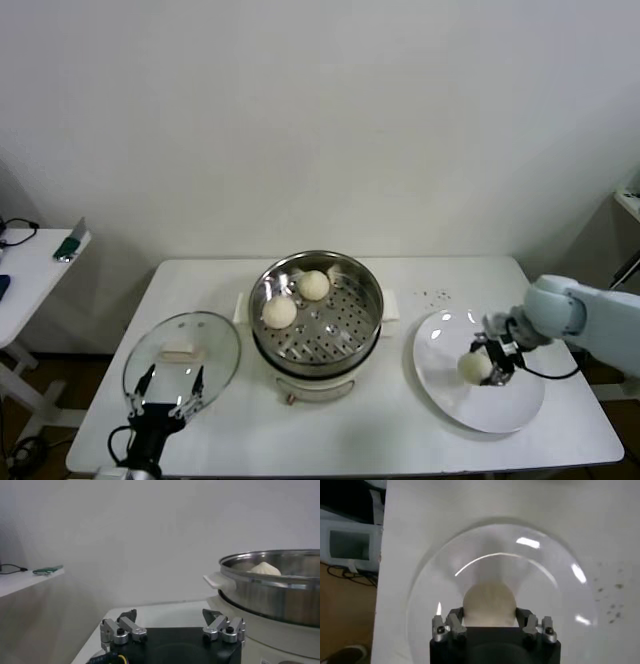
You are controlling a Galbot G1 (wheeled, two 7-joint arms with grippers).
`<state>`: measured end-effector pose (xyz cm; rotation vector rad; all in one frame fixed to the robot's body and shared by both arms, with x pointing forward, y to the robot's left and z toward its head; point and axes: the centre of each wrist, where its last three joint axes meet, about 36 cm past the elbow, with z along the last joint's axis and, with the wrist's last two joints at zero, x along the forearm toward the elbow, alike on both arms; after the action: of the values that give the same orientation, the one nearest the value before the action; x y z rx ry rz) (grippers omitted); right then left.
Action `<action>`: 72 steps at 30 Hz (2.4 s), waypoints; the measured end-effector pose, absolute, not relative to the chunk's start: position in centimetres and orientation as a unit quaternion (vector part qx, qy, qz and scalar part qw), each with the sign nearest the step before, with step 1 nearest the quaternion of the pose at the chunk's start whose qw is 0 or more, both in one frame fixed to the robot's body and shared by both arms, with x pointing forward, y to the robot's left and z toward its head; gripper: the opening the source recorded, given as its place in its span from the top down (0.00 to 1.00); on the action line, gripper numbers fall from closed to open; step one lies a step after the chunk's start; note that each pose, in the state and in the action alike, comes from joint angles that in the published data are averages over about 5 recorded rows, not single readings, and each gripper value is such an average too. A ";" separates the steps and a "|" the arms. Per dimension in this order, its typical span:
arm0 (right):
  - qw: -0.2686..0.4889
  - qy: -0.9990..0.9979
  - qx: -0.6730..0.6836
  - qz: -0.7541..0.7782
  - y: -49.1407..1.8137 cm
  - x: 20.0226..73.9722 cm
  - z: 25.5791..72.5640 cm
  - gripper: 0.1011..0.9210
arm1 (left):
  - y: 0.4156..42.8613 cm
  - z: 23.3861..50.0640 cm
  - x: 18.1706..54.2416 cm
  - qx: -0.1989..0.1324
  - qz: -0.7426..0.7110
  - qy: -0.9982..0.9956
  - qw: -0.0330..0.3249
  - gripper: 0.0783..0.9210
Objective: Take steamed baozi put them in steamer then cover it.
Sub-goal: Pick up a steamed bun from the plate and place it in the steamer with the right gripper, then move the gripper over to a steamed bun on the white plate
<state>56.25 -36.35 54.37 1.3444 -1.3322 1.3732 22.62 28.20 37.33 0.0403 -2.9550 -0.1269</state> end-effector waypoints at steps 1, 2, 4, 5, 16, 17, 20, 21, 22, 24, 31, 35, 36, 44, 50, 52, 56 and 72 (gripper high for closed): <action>0.379 -0.520 0.534 0.549 -35.7 56.9 55.8 0.27 | 28.2 37.4 22.6 0.013 -0.043 -0.995 0.091 0.12; 0.365 -0.516 0.538 0.558 -35.0 57.5 57.4 0.27 | 28.1 37.4 22.7 0.013 -0.043 -0.995 0.091 0.12; 0.335 -0.505 0.548 0.576 -33.4 58.6 60.7 0.27 | 28.1 37.4 22.7 0.013 -0.042 -0.995 0.090 0.12; 0.319 -0.499 0.553 0.586 -32.5 59.1 62.4 0.27 | 28.1 37.4 22.8 0.013 -0.042 -0.995 0.090 0.12; 0.142 -0.353 0.605 0.700 -18.7 58.7 75.1 0.26 | 28.1 37.2 22.9 0.016 -0.039 -0.995 0.090 0.12; 0.130 -0.335 0.608 0.708 -17.4 58.4 75.3 0.26 | 28.0 37.2 22.9 0.017 -0.038 -0.995 0.090 0.12; 0.100 -0.283 0.616 0.728 -13.8 57.5 75.1 0.26 | 28.0 37.3 22.9 0.018 -0.037 -0.995 0.089 0.12; 0.091 -0.266 0.619 0.733 -12.7 57.2 74.8 0.27 | 28.1 37.3 22.9 0.018 -0.037 -0.995 0.088 0.12; 0.084 -0.251 0.622 0.737 -11.7 57.0 74.3 0.27 | 28.1 37.4 22.9 0.019 -0.037 -0.995 0.088 0.12; 0.069 -0.220 0.628 0.743 -9.8 56.6 73.1 0.27 | 28.2 37.5 22.8 0.021 -0.037 -0.995 0.088 0.12; 0.033 -0.138 0.642 0.754 -5.1 55.8 68.0 0.27 | 28.5 37.5 22.6 0.025 -0.036 -0.995 0.089 0.12; 0.022 -0.111 0.645 0.755 -3.6 55.6 65.3 0.27 | 28.5 37.5 22.5 0.026 -0.035 -0.995 0.089 0.12; 0.020 -0.106 0.646 0.756 -3.3 55.6 64.7 0.27 | 28.5 37.5 22.5 0.027 -0.035 -0.995 0.089 0.12; 0.003 -0.086 0.650 0.755 -1.6 55.6 61.0 0.27 | 28.4 37.5 22.4 0.027 -0.035 -0.995 0.090 0.12; -0.001 -0.080 0.656 0.751 -0.9 55.6 59.3 0.27 | 28.4 37.4 22.4 0.028 -0.035 -0.995 0.091 0.12; -0.002 -0.079 0.657 0.750 -0.7 55.6 59.0 0.26 | 28.4 37.4 22.3 0.028 -0.035 -0.995 0.091 0.12; -0.005 -0.080 0.658 0.749 -0.6 55.6 58.8 0.23 | 28.4 37.4 22.3 0.027 -0.035 -0.995 0.091 0.12; 0.067 -0.155 0.659 0.733 -6.3 59.9 64.0 0.12 | 28.0 37.5 22.6 0.023 -0.034 -0.995 0.086 0.12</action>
<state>59.92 -6.32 64.00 1.9876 -0.4678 2.2088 22.64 28.03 37.49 0.0677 -2.9667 -0.1018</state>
